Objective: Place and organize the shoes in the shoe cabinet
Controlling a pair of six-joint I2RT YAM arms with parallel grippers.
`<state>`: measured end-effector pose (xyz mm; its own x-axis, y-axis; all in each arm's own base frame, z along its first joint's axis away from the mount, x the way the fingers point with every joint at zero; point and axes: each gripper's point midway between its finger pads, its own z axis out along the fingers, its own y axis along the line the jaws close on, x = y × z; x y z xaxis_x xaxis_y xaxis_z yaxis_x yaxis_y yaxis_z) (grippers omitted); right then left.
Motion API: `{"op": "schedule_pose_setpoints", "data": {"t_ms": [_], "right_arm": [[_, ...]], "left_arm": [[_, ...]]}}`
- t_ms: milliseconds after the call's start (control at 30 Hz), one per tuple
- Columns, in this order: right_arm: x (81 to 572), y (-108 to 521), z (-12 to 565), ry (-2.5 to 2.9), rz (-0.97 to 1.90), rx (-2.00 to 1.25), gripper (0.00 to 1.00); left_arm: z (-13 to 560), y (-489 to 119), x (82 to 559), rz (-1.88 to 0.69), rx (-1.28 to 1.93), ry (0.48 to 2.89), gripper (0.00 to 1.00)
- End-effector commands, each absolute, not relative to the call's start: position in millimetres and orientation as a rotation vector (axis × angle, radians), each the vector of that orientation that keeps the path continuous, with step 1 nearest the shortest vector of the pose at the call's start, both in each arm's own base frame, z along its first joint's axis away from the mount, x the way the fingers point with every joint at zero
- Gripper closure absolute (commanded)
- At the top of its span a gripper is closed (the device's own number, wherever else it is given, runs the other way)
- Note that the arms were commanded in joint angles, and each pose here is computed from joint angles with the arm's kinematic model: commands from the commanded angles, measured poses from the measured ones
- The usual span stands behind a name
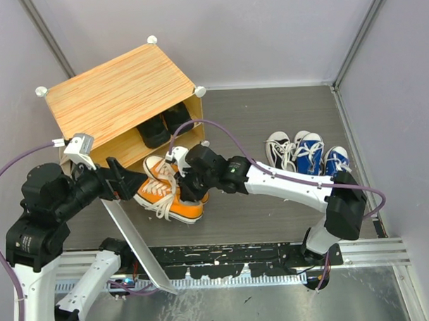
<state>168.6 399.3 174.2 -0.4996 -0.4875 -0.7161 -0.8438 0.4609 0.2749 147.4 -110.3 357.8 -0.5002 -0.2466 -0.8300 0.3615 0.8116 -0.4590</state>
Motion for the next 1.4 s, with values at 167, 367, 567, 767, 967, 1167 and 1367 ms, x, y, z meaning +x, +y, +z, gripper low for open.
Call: {"op": "schedule_pose_setpoints", "data": {"t_ms": [167,367,567,767,967,1167,1367], "right_arm": [[190,440,251,1.872,0.955,-1.03,0.99],[210,415,181,2.015,0.746,-0.922,0.99],[211,419,149,2.051,0.755,-0.925,0.99],[202,418,189,1.948,0.807,-0.986,0.99],[181,415,239,1.82,0.909,-1.081,0.99],[172,434,262,1.751,1.004,-1.155,0.99],[179,456,295,1.669,1.045,-1.142,0.99]], "left_arm": [[371,-109,145,-0.732,0.107,1.901,0.02],[369,-109,146,-0.726,0.105,1.902,0.02],[373,-108,151,-0.719,0.095,1.904,0.02],[377,-108,151,-0.72,0.091,1.895,0.02],[380,-110,151,-0.733,0.096,1.883,0.02],[387,-110,148,-0.742,0.103,1.854,0.02],[410,-110,142,-0.75,0.121,1.771,0.02]]}}
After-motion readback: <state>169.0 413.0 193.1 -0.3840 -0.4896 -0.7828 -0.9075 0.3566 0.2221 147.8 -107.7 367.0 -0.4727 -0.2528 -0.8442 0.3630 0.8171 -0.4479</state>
